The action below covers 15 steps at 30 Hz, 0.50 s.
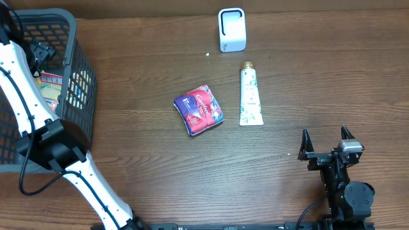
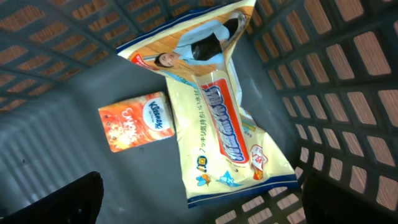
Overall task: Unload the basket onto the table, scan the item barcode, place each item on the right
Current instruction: 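Reach left gripper into basket and grasp the orange Kleenex pack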
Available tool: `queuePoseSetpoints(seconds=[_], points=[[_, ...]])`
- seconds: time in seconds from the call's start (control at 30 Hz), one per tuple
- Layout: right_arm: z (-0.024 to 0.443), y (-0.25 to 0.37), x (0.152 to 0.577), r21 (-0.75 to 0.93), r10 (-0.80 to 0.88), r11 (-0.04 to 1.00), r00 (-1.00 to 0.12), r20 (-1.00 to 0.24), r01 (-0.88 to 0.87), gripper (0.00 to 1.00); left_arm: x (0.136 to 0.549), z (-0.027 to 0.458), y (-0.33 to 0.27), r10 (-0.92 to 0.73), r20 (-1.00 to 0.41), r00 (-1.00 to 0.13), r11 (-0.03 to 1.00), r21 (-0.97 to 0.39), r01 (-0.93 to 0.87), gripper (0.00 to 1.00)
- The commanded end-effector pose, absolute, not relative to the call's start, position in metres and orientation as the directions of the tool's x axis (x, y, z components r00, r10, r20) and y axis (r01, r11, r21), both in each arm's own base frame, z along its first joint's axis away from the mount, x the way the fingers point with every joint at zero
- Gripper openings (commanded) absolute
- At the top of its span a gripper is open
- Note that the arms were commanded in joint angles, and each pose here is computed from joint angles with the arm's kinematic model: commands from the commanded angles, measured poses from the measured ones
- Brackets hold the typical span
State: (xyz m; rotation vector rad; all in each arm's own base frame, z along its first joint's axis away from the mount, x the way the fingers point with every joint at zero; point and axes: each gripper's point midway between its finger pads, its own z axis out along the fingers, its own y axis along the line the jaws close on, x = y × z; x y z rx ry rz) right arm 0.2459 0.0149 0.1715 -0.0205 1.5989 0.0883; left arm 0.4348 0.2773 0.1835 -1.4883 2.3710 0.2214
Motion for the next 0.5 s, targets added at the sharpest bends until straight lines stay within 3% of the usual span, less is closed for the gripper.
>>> queuePoseSetpoints(seconds=[0.0, 0.3, 0.47], points=[[0.170, 0.013, 0.246, 0.037, 0.035, 0.998, -0.027, -0.999, -0.057, 1.00, 0.438, 0.140, 0.288, -0.854, -0.316, -0.413, 0.428, 0.024, -0.903, 0.93], [0.170, 0.013, 0.246, 0.037, 0.035, 0.998, -0.026, -0.999, -0.057, 1.00, 0.420, 0.259, 0.280, -0.813, -0.493, -0.310, 0.417, -0.122, -0.901, 0.93], [0.170, 0.013, 0.246, 0.037, 0.035, 0.998, -0.027, -0.999, -0.057, 1.00, 0.381, 0.272, 0.278, -0.870, -0.458, -0.183, 0.263, -0.117, -0.958, 0.92]])
